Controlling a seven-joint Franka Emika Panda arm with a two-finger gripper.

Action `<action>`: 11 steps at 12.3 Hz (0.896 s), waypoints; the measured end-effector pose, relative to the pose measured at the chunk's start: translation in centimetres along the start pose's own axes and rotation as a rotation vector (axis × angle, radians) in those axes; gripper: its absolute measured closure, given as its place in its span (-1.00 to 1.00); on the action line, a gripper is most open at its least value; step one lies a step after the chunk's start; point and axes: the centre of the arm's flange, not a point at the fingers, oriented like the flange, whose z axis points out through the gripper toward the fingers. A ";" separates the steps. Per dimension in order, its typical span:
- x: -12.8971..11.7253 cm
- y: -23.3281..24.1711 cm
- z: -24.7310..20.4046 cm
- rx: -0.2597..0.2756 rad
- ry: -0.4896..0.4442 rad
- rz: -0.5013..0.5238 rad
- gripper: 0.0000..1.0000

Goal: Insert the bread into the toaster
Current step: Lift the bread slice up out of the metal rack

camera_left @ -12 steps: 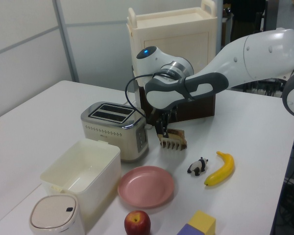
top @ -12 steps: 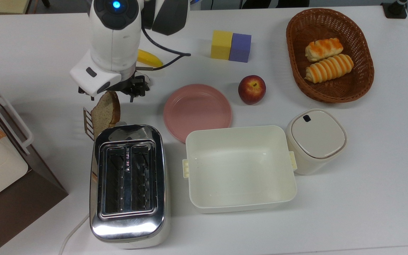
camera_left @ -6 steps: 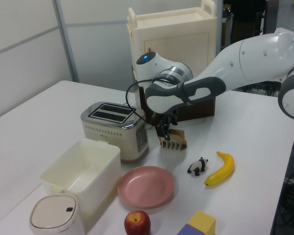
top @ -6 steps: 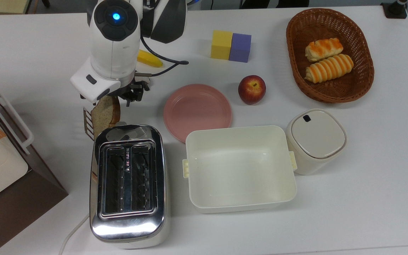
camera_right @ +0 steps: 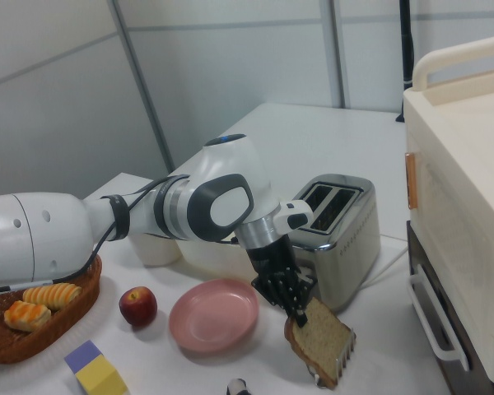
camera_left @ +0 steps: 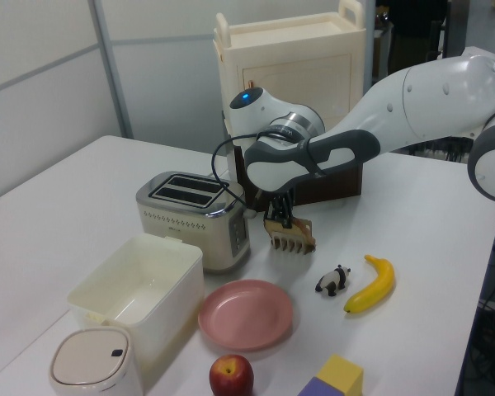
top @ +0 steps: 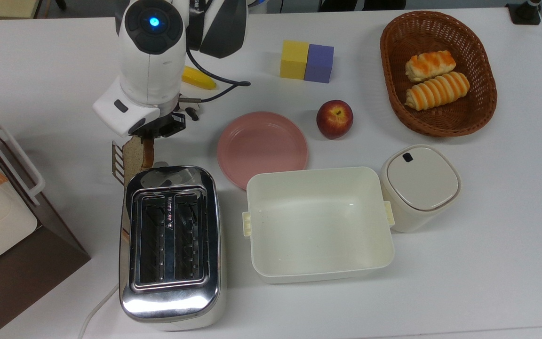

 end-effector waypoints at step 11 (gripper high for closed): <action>-5.3 9.8 -12.6 -0.051 0.199 0.165 0.80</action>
